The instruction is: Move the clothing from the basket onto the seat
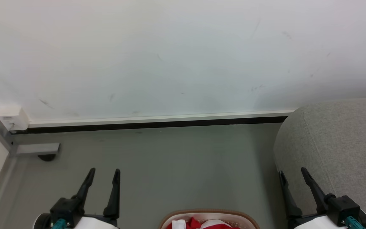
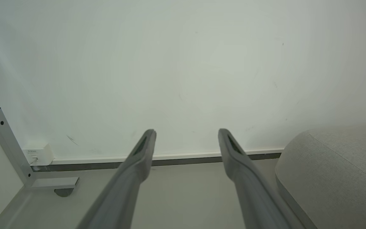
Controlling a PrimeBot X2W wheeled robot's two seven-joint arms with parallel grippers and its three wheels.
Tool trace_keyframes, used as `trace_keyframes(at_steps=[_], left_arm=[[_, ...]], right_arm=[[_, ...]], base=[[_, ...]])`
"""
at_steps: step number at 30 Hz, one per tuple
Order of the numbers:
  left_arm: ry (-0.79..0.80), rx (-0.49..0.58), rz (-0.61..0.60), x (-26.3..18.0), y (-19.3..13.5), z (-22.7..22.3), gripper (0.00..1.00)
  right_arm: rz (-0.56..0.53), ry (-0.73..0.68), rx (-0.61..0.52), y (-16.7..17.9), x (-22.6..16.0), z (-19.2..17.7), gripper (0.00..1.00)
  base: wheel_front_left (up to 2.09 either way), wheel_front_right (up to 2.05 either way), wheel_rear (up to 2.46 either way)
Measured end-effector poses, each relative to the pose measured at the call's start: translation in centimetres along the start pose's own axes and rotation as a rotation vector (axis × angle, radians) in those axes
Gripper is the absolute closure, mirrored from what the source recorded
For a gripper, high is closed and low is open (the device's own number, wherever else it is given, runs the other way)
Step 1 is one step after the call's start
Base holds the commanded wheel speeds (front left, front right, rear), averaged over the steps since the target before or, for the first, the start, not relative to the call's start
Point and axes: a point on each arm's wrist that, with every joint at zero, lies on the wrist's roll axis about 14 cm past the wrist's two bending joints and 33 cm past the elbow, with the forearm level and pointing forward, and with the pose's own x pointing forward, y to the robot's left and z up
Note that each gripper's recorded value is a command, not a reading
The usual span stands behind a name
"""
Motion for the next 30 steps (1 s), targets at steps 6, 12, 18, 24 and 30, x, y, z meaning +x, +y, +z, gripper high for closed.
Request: trace_keyframes(at_steps=[6,12,18,24,30], left_arm=[[0.001,-0.006,-0.004,0.2,-0.2,-0.1,0.0],[0.007,-0.012,-0.016,0.5,-0.6,-0.3,0.0],[0.03,-0.031,-0.049,1.3,-1.6,-1.3,0.0],[0.069,-0.039,-0.11,2.6,-3.5,-2.9,0.0],[0.121,-0.035,-0.216,4.5,-6.4,-5.2,0.0]], right_arm=[[-0.011,-0.005,0.002,-0.4,-0.1,0.2,0.0],[-0.023,-0.008,0.004,-0.8,-0.2,0.2,0.0],[-0.065,-0.013,0.014,-2.1,-0.5,0.4,0.0],[-0.116,-0.013,0.022,-3.6,-1.0,0.3,0.0],[-0.17,-0.017,0.03,-5.5,-1.1,0.4,0.0]], base=[[0.0,0.0,0.0],[0.0,0.0,0.0],[0.0,0.0,0.0],[0.0,0.0,0.0],[0.0,0.0,0.0]])
